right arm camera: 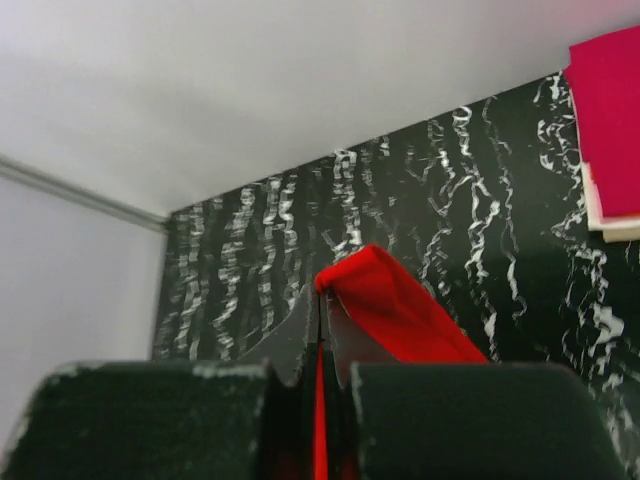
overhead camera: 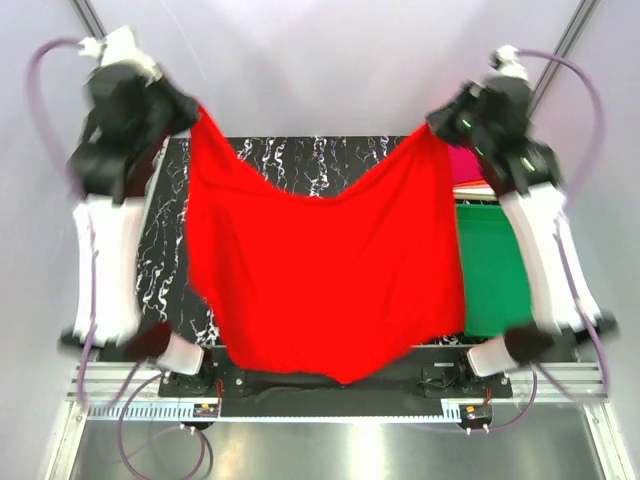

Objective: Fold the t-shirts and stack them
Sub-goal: Flatten the tshirt out

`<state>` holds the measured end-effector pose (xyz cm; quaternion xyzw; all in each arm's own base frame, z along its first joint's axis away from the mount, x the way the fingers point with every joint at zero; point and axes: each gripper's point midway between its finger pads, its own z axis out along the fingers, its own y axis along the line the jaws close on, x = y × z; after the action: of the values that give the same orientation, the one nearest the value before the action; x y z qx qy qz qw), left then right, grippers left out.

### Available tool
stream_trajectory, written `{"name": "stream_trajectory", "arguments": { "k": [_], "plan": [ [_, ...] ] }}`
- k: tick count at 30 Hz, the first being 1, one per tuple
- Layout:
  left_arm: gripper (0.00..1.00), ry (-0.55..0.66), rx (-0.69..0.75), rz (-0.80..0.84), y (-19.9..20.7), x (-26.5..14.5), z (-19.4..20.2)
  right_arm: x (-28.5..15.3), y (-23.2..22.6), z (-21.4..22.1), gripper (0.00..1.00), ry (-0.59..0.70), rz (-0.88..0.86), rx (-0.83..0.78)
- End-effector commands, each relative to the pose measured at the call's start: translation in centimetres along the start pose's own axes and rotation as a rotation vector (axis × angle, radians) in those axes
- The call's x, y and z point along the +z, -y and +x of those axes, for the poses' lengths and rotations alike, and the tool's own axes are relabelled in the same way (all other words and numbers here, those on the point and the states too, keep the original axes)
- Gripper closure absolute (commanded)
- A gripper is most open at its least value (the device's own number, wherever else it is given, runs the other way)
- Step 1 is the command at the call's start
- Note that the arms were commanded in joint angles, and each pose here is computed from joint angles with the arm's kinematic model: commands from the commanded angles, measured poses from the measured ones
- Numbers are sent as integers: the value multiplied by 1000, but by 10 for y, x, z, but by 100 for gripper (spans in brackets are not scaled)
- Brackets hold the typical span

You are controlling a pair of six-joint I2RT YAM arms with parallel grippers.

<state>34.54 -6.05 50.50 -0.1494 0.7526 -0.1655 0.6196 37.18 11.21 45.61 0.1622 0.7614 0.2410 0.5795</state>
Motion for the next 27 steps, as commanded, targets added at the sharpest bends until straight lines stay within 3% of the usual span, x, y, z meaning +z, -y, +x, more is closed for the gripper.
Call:
{"name": "stream_trajectory", "arguments": {
  "k": [1, 3, 5, 6, 7, 12, 14, 15, 16, 17, 18, 19, 20, 21, 22, 24, 25, 26, 27],
  "plan": [
    [100, 193, 20, -77, -8, 51, -58, 56, -17, -40, 100, 112, -7, -74],
    [100, 246, -12, -67, -10, 77, -76, 60, -28, -78, 100, 220, 1, -107],
    [100, 326, -47, -6, 2, 72, -104, 84, -25, -87, 100, 243, 29, -156],
    [100, 378, -85, 40, 9, 69, -119, 71, -38, -113, 100, 313, -2, -156],
    [100, 414, -101, 59, 10, 60, -130, 83, -33, -115, 100, 315, 12, -170],
    [100, 588, -132, 224, 42, -9, -179, 44, -40, -162, 100, 453, -10, -148],
    [100, 574, -137, 241, 43, -16, -173, 35, -35, -162, 100, 449, 13, -169],
    [100, 594, -135, 258, 46, -39, -175, 35, -32, -158, 100, 435, 20, -177],
    [100, 541, -134, 224, 36, -25, -157, 21, -33, -158, 100, 435, 13, -176],
    [100, 526, -135, 217, 33, -29, -149, 37, -19, -135, 100, 363, 45, -185],
    [100, 540, -116, 222, 33, -52, -147, 38, -15, -126, 100, 340, 51, -186],
    [100, 464, -116, 180, 19, -35, -118, 24, -14, -124, 100, 338, 45, -185],
    [100, 431, -117, 171, 13, -36, -104, 39, 6, -93, 100, 254, 88, -189],
    [100, 441, -119, 185, 13, -62, -96, 38, 12, -82, 100, 231, 93, -182],
    [100, 345, -127, 136, -7, -41, -55, 22, 13, -79, 100, 236, 88, -156],
    [100, 326, -150, 131, -20, -67, -25, 34, 41, -27, 100, 121, 118, -122],
    [100, 225, -157, 66, -45, -47, 24, 19, 42, -20, 100, 119, 102, -107],
    [100, 192, -165, 42, -56, -47, 45, 26, 62, 23, 100, 19, 117, -99],
    [100, 177, -182, 35, -63, -61, 64, 25, 65, 35, 100, 4, 102, -79]
  ]
}}
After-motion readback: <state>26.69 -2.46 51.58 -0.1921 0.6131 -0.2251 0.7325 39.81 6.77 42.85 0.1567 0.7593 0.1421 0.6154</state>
